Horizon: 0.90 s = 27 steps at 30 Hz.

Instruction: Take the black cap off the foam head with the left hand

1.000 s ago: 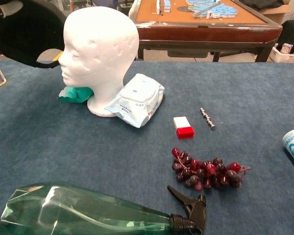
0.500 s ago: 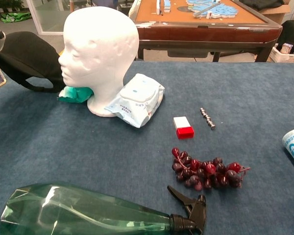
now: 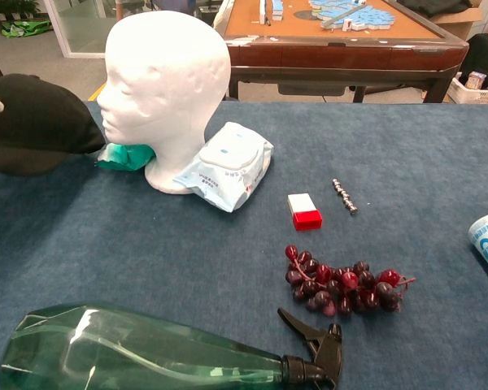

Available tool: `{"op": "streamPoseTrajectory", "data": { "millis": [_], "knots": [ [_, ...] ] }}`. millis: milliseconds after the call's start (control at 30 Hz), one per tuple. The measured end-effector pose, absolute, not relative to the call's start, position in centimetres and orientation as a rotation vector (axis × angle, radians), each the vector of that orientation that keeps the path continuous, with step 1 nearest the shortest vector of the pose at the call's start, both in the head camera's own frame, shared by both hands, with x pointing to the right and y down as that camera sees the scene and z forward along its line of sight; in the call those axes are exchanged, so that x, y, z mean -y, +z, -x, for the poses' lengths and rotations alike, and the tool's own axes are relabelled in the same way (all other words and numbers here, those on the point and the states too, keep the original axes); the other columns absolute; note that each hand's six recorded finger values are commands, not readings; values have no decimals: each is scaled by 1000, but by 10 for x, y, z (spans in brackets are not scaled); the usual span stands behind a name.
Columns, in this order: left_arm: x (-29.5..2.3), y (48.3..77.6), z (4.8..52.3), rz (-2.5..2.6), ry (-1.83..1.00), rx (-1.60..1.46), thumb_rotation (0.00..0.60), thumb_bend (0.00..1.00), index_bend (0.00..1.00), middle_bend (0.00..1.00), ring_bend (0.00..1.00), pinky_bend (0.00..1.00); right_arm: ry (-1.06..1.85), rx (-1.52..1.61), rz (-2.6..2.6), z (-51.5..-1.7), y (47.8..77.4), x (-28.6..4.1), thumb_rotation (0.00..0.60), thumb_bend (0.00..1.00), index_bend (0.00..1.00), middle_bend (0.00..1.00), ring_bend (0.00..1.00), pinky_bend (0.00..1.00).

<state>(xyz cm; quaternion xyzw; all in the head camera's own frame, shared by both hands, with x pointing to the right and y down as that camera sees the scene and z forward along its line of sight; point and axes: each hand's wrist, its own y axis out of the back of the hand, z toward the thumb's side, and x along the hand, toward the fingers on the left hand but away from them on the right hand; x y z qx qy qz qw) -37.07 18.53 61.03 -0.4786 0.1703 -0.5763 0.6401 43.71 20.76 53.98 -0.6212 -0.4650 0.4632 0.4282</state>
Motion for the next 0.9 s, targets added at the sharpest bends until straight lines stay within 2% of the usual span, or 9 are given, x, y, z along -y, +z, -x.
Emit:
{"op": "streamPoseTrajectory", "data": {
  "millis": [167,400,600,900],
  "knots": [
    [-210,597,387,1096,-1494,-360,600,11,9,474,484,688,1163,1157,1550,-437,541,-208,600,134,255,218,157,303],
    [-225,586,402,1154,-1558,-474,600,13,212,474,484,676,1174,1151,1545,-436,543,-207,600,134,255,218,157,303],
    [-240,581,415,1254,-1540,-649,600,13,298,474,471,656,1190,1152,1537,-438,545,-208,600,134,255,219,157,303],
    [-258,577,436,1311,-1513,-772,600,13,321,475,471,655,1190,1153,1524,-439,543,-209,600,134,255,219,157,303]
  ]
}}
